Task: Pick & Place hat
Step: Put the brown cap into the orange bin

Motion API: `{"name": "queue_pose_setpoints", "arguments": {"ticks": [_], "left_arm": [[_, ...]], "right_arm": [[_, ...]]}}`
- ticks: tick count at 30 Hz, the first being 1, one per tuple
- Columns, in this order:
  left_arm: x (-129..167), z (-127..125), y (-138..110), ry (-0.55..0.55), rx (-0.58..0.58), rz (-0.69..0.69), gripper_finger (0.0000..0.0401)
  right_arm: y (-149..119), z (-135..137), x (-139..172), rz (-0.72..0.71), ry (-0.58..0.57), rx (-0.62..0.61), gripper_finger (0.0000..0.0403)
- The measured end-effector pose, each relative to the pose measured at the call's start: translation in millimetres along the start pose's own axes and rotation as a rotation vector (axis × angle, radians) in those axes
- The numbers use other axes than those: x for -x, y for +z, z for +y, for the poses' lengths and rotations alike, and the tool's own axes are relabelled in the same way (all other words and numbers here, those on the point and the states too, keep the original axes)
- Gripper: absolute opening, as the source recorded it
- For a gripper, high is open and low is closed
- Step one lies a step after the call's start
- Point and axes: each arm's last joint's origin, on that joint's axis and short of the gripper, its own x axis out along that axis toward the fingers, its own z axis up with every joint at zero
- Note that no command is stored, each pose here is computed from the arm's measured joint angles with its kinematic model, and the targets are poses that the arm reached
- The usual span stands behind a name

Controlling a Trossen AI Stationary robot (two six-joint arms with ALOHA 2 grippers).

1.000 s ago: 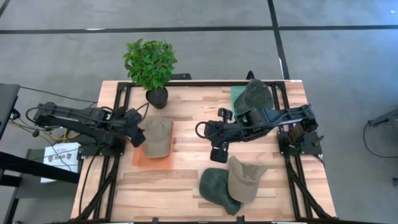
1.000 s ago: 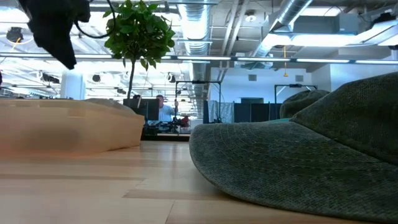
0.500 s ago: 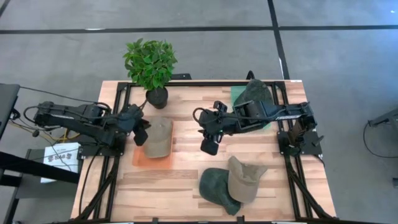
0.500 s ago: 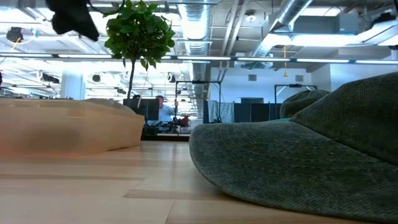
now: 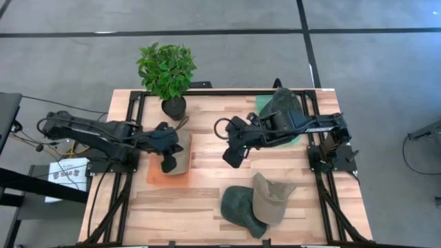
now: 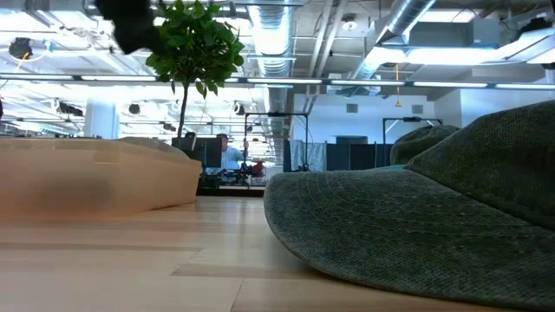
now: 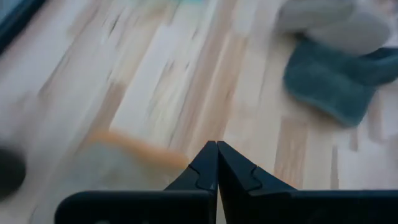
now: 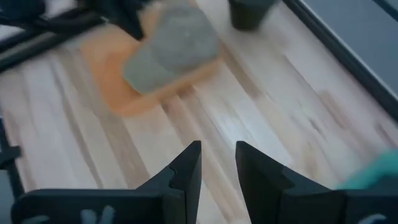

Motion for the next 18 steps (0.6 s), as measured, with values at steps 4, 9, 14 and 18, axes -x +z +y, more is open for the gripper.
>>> {"name": "queue_pose_setpoints", "arguments": {"ticks": [4,9,14,18], "left_arm": [[-14.0,-10.7,15.3,-0.067,-0.094,-0.106,0.0000],[-22.3,-17.1,25.2,-0.085,-0.174,-0.188,0.0000],[-22.5,-14.9,27.7,-0.083,-0.194,-0.205,0.0000],[-23.4,-9.6,29.6,-0.100,-0.182,-0.200,0.0000]], "right_arm": [[-17.8,4.5,-9.8,0.069,-0.085,-0.056,0.0090],[-47.5,13.5,-34.7,0.166,-0.182,-0.095,0.0090],[-81.0,25.1,-54.1,0.243,-0.252,-0.149,0.0090],[-105.8,37.8,-56.9,0.335,-0.232,-0.171,0.0087]]}}
